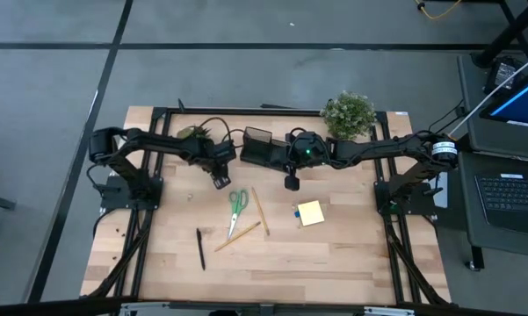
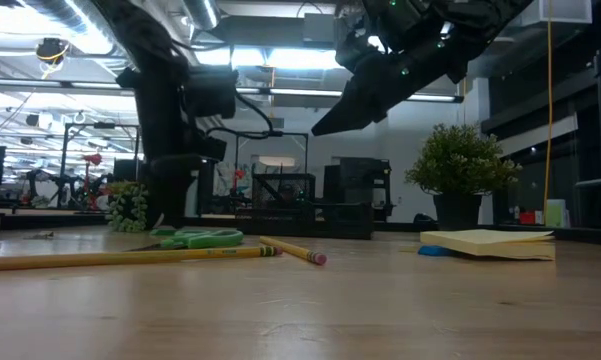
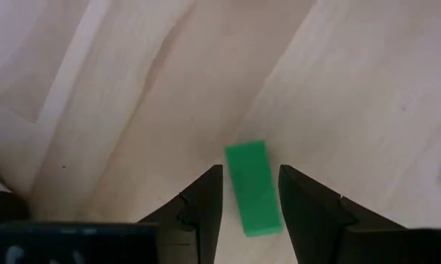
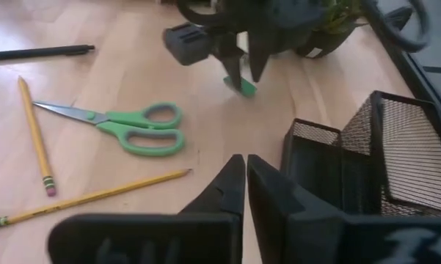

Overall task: Pick and place office supplies into organizer
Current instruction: Put the green eraser into the desk organizer

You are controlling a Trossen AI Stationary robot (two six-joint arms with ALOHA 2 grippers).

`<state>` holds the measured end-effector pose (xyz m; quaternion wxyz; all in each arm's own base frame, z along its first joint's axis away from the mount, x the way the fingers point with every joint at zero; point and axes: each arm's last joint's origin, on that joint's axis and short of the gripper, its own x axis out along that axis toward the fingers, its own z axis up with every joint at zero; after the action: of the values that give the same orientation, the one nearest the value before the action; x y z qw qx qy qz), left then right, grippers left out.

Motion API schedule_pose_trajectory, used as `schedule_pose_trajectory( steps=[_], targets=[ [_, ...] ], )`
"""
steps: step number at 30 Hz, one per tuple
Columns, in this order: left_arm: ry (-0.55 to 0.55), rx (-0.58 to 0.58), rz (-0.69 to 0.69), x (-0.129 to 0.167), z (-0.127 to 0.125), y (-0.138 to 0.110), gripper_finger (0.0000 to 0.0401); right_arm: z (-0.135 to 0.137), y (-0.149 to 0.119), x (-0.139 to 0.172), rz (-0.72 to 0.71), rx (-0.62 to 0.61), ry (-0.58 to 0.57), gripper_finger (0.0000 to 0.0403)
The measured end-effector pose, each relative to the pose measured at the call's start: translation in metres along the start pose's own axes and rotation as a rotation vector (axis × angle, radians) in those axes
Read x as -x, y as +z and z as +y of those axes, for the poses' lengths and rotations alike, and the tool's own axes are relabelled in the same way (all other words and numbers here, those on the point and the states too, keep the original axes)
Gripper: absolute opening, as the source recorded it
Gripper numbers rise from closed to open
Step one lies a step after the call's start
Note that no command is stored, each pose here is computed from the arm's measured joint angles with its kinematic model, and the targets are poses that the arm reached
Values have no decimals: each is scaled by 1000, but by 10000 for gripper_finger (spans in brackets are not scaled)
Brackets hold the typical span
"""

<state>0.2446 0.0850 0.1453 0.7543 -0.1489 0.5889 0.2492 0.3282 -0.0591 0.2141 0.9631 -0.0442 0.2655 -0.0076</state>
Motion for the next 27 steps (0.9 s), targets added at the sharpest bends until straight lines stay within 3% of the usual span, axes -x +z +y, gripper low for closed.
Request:
schedule_pose_trajectory(
  steps=[8, 27],
  targets=[
    [-108, 119, 41, -2, 11, 2, 128, 0, 0, 0, 0, -14, 5, 21],
    [-66, 110, 104, -18, 9, 1, 128, 0, 0, 0, 1, -13, 8, 21]
  ],
)
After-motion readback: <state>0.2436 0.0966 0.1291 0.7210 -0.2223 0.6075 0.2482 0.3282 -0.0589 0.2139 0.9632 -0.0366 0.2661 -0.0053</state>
